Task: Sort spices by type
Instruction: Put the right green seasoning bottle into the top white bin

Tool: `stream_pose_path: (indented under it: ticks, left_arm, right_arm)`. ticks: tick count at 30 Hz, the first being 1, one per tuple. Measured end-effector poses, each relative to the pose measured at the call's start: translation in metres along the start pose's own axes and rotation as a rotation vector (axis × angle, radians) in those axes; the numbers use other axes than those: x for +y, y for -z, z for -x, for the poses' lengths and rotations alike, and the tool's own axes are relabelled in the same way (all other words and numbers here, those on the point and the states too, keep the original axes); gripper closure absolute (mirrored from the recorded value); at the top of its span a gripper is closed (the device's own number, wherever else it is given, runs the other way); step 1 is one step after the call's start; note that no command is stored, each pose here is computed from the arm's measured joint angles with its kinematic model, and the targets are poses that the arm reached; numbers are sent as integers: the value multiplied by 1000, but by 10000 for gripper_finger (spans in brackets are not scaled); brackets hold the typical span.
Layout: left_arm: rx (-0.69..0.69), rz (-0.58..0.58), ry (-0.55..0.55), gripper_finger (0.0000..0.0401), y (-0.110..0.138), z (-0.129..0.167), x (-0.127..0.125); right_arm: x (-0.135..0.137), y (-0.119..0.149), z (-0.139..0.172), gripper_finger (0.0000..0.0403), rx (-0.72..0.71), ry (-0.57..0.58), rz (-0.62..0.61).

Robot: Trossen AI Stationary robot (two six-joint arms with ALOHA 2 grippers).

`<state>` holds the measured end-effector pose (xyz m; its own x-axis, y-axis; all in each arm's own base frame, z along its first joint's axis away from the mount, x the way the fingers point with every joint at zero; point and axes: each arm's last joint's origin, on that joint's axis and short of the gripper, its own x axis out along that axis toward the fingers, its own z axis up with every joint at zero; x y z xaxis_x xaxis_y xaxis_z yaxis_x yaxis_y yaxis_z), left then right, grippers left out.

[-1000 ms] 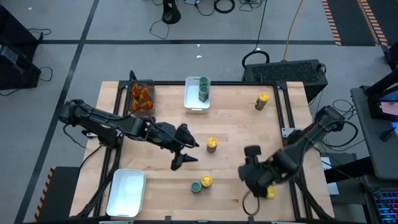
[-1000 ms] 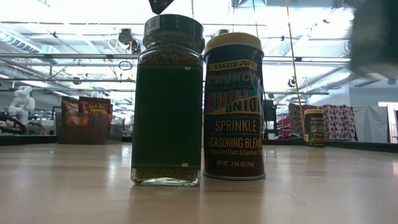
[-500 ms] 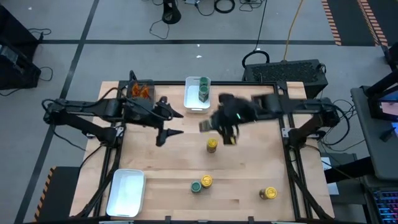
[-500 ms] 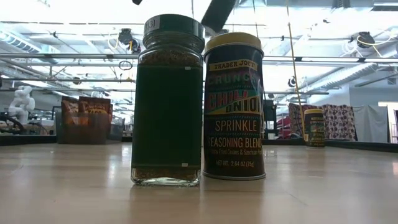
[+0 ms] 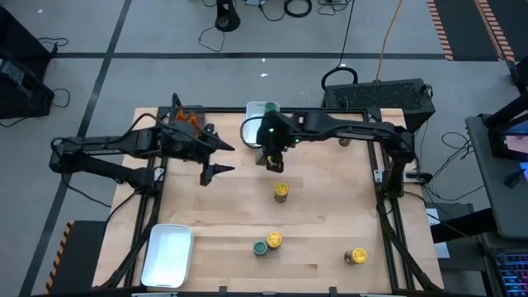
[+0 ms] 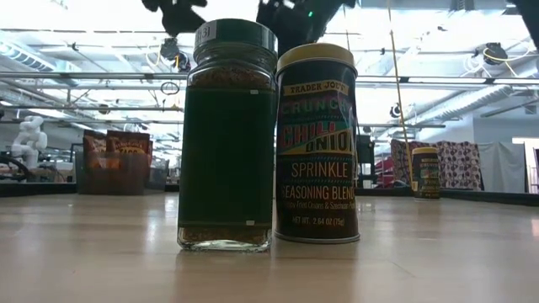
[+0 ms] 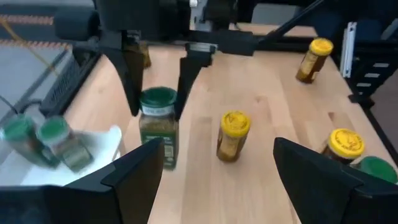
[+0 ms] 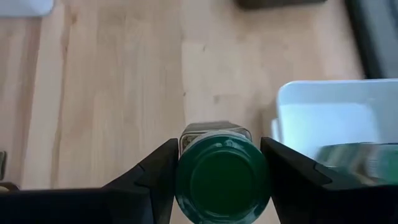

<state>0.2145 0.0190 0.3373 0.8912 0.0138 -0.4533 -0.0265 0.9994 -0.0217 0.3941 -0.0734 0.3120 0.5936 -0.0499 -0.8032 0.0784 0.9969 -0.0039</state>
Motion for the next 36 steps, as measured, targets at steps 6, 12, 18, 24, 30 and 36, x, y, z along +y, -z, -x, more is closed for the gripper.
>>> stream_pose_path:
  ticks: [6,12,18,24,30,36]
  left_arm:
    - [-27,64,-12,95,18,-14,4]
    - [-90,119,-29,95,21,-20,8]
    - [-102,226,-89,95,20,-21,13]
    - [-118,276,-144,95,19,-21,15]
    - [-131,314,-181,95,19,-21,16]
    - [-135,338,-196,95,19,-21,16]
  right_arm:
    - [-2,5,-36,213,60,-26,-8]
    - [-3,9,-56,210,103,-31,-1]
    - [-8,12,-66,209,116,-42,41]
    - [-19,16,-67,209,138,-65,40]
    - [-30,18,-66,196,140,-56,51]
    - [-35,19,-66,165,141,-51,53]
